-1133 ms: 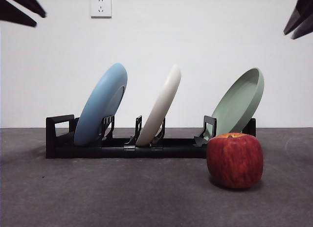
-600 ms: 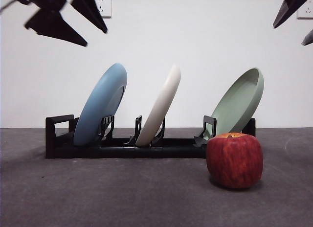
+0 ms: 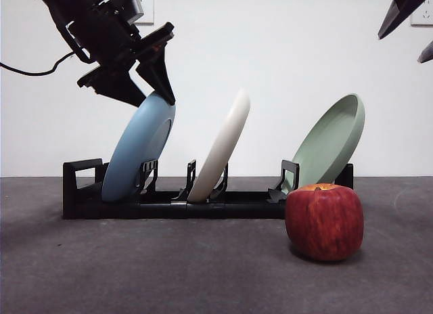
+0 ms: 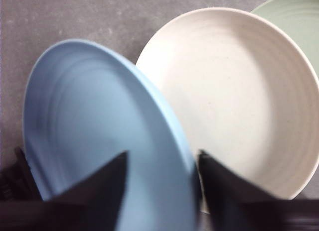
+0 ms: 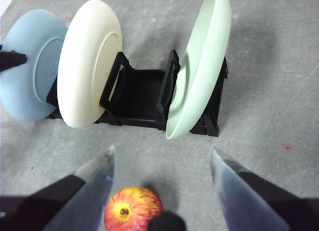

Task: Take the blue plate from the plate rack,put the plate on the table,take the apple from the table,put the apple in the plate

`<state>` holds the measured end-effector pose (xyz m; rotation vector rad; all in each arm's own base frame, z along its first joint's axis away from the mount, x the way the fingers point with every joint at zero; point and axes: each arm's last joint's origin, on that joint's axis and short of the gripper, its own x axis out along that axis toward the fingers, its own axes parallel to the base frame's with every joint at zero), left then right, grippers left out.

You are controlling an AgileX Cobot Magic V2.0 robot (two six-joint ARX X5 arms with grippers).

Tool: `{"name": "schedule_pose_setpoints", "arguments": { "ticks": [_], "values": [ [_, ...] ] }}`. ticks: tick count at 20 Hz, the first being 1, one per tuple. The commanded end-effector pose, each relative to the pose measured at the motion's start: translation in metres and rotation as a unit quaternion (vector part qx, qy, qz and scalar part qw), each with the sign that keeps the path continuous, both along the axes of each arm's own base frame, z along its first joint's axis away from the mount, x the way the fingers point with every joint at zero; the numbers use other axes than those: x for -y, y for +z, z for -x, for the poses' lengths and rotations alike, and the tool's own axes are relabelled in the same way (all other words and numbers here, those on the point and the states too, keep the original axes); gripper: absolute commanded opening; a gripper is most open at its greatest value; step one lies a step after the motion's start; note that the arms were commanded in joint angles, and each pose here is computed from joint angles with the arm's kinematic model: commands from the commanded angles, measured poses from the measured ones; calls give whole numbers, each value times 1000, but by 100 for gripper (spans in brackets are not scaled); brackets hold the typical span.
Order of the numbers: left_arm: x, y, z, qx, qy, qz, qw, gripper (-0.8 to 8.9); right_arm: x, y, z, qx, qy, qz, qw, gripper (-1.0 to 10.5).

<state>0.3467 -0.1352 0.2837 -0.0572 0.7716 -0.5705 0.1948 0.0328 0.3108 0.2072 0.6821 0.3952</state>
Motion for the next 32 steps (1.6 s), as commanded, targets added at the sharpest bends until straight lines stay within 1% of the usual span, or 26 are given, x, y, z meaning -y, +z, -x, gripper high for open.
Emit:
{"name": "schedule_pose_setpoints", "arguments": {
  "ticks": [1,3,5,8,11,13,15,17,19,20,22,24,26,28,30,31,32],
  "values": [
    [2,0,0,3,-9,-1,1000,-8,0,1,0,4,2,0,1000,319],
    [2,7,0,5,-11,3,1000,-8,0,1,0,4,2,0,1000,318],
    [5,25,3,3,-22,9,1000,-8,-1,1,0,4,2,0,1000,317],
    [8,67,10,11,-36,9,999,-8,-1,1,0,4,2,0,1000,317],
    [12,113,31,26,-77,-17,997,-8,-1,1,0,4,2,0,1000,317],
    [14,139,55,39,-111,-34,992,-8,-1,1,0,4,2,0,1000,317],
    [13,158,87,52,-138,-52,988,-8,0,1,0,4,1,0,1000,317],
    [9,169,121,55,-140,-99,984,-8,0,1,0,1,1,0,1000,317],
    [3,176,155,45,-148,-136,979,-8,0,0,0,-3,1,1,1000,317],
    [1,180,171,49,-155,-145,976,-8,0,0,1,-6,1,2,1000,317],
    [-3,188,197,63,-159,-148,974,-7,0,-1,1,-11,1,2,1000,317],
    [-1,190,217,77,-139,-166,973,-7,0,-1,1,-11,1,2,1000,317],
    [7,181,232,83,-119,-192,971,-7,0,-1,1,-11,1,2,1000,317],
    [20,156,246,83,-86,-238,964,-8,0,-1,1,-11,0,2,1000,317],
    [36,126,257,84,-66,-286,952,-8,0,-1,1,-11,0,2,1000,317],
    [44,110,261,89,-60,-303,947,-8,0,-1,1,-11,0,2,1000,317],
    [53,93,265,95,-63,-310,944,-8,0,-1,1,-11,0,2,1000,317]
  ]
}}
